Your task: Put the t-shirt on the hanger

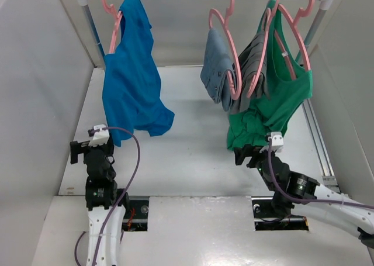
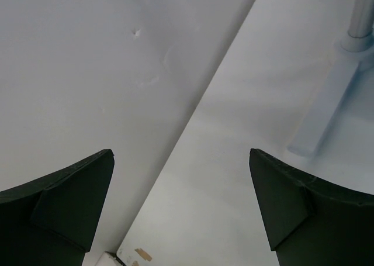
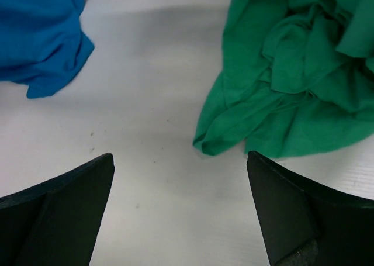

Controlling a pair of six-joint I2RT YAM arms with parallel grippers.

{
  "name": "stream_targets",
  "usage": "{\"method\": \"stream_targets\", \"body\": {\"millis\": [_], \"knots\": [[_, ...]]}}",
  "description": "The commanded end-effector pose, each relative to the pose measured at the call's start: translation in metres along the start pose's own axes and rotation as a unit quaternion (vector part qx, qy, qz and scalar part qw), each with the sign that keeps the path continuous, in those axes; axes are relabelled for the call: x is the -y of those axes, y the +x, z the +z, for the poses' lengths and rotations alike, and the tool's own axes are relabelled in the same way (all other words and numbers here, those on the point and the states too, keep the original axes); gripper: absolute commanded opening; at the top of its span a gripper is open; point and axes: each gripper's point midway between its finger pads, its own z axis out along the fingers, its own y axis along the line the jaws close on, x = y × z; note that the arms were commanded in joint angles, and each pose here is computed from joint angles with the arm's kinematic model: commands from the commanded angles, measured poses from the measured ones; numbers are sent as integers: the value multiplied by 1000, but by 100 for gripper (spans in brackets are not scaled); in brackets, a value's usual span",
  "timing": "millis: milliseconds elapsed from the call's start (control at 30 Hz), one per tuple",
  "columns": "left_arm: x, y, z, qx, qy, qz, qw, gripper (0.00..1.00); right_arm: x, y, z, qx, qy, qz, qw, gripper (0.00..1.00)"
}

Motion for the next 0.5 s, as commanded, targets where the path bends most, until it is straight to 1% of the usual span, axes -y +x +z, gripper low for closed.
{"method": "stream_targets", "body": {"millis": [0,100,167,467], "knots": [[4,-13,0,23,22,-3,1000,100,16,-7,-7,3,37,18,999,100],[4,-13,0,23,22,-3,1000,100,23,0,-10,-20,60,20,998,100],[4,-13,0,23,22,-3,1000,100,28,-3,-11,-20,85,29,996,100],[6,-12,1,19,23,-1,1000,100,21,-12,-6,-38,110,-2,993,100]]}}
